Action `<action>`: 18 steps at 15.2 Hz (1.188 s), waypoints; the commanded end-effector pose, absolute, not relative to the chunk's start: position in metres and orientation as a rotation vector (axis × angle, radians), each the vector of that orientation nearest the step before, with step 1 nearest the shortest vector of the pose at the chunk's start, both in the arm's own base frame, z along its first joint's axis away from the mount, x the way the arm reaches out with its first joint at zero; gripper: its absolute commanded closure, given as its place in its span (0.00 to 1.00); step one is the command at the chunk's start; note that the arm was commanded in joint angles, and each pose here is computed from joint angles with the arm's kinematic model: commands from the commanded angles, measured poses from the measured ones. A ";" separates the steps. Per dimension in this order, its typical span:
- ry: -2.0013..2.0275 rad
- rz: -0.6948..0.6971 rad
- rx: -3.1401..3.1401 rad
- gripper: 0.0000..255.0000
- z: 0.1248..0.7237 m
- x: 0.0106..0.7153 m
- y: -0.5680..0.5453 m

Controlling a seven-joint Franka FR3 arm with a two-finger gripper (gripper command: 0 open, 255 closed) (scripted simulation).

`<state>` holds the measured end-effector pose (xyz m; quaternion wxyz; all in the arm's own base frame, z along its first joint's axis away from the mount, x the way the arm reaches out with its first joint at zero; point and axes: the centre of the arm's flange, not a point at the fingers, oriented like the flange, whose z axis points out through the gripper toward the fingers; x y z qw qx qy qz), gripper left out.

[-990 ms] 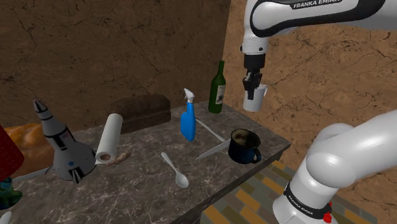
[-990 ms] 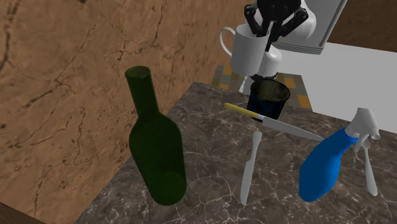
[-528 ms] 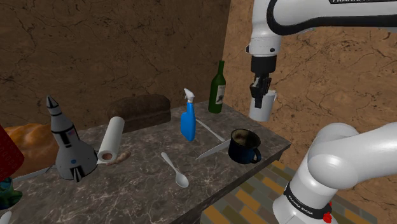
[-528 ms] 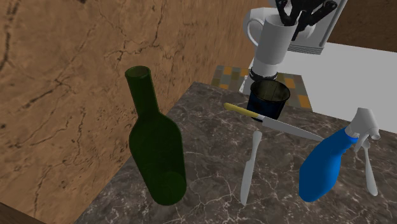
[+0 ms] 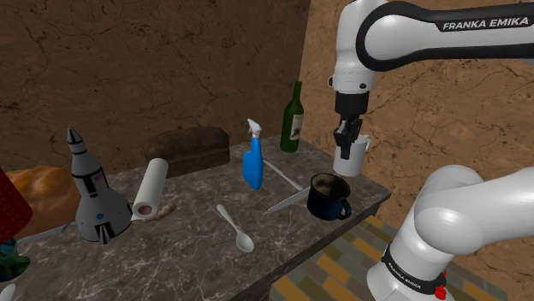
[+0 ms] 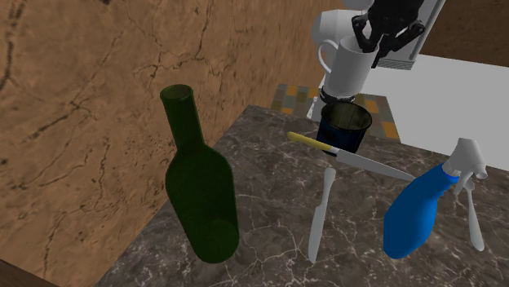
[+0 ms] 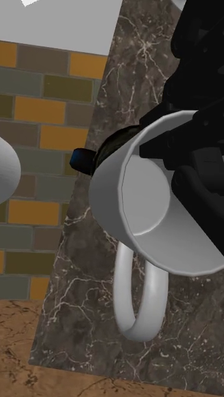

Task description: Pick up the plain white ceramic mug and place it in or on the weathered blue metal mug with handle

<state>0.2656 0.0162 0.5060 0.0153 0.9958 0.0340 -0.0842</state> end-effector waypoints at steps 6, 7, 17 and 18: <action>0.106 -0.261 3.098 1.00 0.469 0.265 0.017; 0.106 -0.261 3.098 1.00 0.464 0.265 0.017; 0.106 -0.261 3.098 1.00 0.448 0.265 0.017; 0.106 -0.261 3.098 0.00 0.448 0.265 0.017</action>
